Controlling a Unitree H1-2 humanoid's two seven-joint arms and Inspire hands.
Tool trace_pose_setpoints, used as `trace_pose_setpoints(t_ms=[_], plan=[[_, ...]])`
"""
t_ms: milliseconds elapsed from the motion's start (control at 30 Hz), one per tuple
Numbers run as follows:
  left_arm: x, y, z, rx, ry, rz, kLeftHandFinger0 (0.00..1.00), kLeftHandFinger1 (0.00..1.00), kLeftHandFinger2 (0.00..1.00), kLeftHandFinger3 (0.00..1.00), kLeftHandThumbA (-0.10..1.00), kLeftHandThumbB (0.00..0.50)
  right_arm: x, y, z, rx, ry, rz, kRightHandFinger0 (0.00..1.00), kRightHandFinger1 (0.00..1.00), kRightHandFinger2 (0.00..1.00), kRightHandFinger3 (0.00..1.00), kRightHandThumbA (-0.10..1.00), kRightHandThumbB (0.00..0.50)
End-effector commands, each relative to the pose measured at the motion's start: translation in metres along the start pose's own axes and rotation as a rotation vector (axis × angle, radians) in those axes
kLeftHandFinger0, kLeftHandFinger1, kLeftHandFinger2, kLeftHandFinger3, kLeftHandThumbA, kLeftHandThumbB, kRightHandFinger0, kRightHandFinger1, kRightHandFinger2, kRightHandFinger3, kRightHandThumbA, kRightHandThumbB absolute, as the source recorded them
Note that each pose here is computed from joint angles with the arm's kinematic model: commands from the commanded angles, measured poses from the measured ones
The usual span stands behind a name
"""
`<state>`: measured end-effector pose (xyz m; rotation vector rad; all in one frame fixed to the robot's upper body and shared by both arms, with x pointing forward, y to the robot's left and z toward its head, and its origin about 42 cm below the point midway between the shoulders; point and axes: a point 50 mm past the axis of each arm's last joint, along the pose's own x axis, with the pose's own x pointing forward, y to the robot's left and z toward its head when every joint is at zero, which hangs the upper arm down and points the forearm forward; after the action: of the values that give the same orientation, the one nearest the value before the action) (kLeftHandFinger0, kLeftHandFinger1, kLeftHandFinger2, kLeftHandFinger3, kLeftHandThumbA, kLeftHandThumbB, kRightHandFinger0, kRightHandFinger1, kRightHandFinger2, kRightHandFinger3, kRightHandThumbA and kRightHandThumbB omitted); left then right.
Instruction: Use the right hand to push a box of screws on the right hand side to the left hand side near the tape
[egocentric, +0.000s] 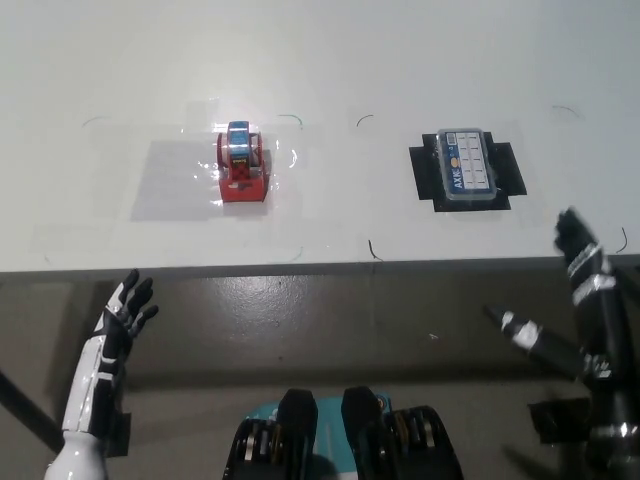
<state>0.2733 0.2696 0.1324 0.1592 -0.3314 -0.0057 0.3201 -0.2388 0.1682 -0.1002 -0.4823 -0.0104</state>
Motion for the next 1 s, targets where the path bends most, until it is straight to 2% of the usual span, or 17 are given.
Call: trace_pose_setpoints(t_ms=[0, 100, 167, 267, 367, 467, 500, 533, 600, 633, 800, 900, 967], plan=[[0.002, 0.001, 0.014, 0.022, -0.089, -0.021, 1.00, 1.00, 1.00, 1.00, 1.00, 0.028, 0.034, -0.012, 0.022, -0.007, -0.084, -0.025, 1.00, 1.00, 1.00, 1.00, 1.00, 0.154], [0.000, 0.002, 0.014, 0.016, -0.090, -0.025, 1.00, 1.00, 1.00, 1.00, 1.00, 0.025, 0.053, -0.017, 0.025, -0.035, -0.119, -0.026, 1.00, 1.00, 1.00, 1.00, 1.00, 0.124], [0.000, 0.001, 0.015, 0.007, -0.090, -0.025, 1.00, 1.00, 1.00, 1.00, 1.00, 0.033, 0.073, -0.022, 0.029, -0.037, -0.116, -0.022, 1.00, 1.00, 1.00, 1.00, 1.00, 0.134], [0.000, 0.001, 0.017, 0.002, -0.093, -0.031, 1.00, 1.00, 1.00, 1.00, 1.00, 0.012, 0.103, -0.028, 0.031, -0.055, -0.132, -0.031, 1.00, 1.00, 1.00, 1.00, 1.00, 0.141], [0.000, 0.000, 0.017, -0.002, -0.104, -0.033, 1.00, 1.00, 1.00, 1.00, 1.00, 0.006, 0.134, -0.030, 0.029, -0.048, -0.134, -0.040, 1.00, 1.00, 1.00, 1.00, 1.00, 0.187], [-0.001, -0.003, 0.019, -0.004, -0.109, -0.036, 1.00, 1.00, 1.00, 1.00, 1.00, 0.008, 0.168, -0.033, 0.023, -0.042, -0.112, -0.056, 1.00, 1.00, 1.00, 1.00, 1.00, 0.151], [-0.001, -0.003, 0.019, -0.003, -0.108, -0.038, 1.00, 1.00, 1.00, 1.00, 1.00, 0.017, 0.174, -0.034, 0.022, -0.040, -0.109, -0.056, 1.00, 1.00, 1.00, 1.00, 1.00, 0.095], [-0.002, -0.004, 0.019, -0.004, -0.111, -0.040, 1.00, 1.00, 1.00, 1.00, 1.00, 0.012, 0.182, -0.034, 0.020, -0.034, -0.101, -0.056, 1.00, 1.00, 1.00, 1.00, 1.00, 0.131], [-0.001, -0.004, 0.021, -0.010, -0.108, -0.038, 1.00, 1.00, 1.00, 1.00, 1.00, 0.027, 0.202, -0.032, 0.019, -0.019, -0.077, -0.061, 1.00, 1.00, 1.00, 1.00, 1.00, 0.125], [-0.001, -0.003, 0.021, -0.012, -0.105, -0.036, 1.00, 1.00, 1.00, 1.00, 1.00, 0.023, 0.209, -0.031, 0.018, -0.015, -0.065, -0.059, 1.00, 1.00, 1.00, 1.00, 1.00, 0.110], [-0.001, -0.002, 0.023, -0.012, -0.115, -0.040, 1.00, 1.00, 1.00, 1.00, 1.00, 0.012, 0.248, -0.027, 0.005, 0.011, 0.019, -0.072, 1.00, 1.00, 1.00, 1.00, 1.00, 0.105], [-0.002, -0.003, 0.023, -0.019, -0.115, -0.046, 1.00, 1.00, 1.00, 1.00, 1.00, 0.000, 0.266, -0.025, 0.002, 0.048, 0.070, -0.096, 1.00, 1.00, 1.00, 1.00, 1.00, 0.140], [-0.002, -0.004, 0.023, -0.023, -0.113, -0.045, 1.00, 1.00, 1.00, 1.00, 1.00, 0.001, 0.274, -0.023, -0.001, 0.075, 0.098, -0.107, 1.00, 1.00, 1.00, 1.00, 1.00, 0.144]])
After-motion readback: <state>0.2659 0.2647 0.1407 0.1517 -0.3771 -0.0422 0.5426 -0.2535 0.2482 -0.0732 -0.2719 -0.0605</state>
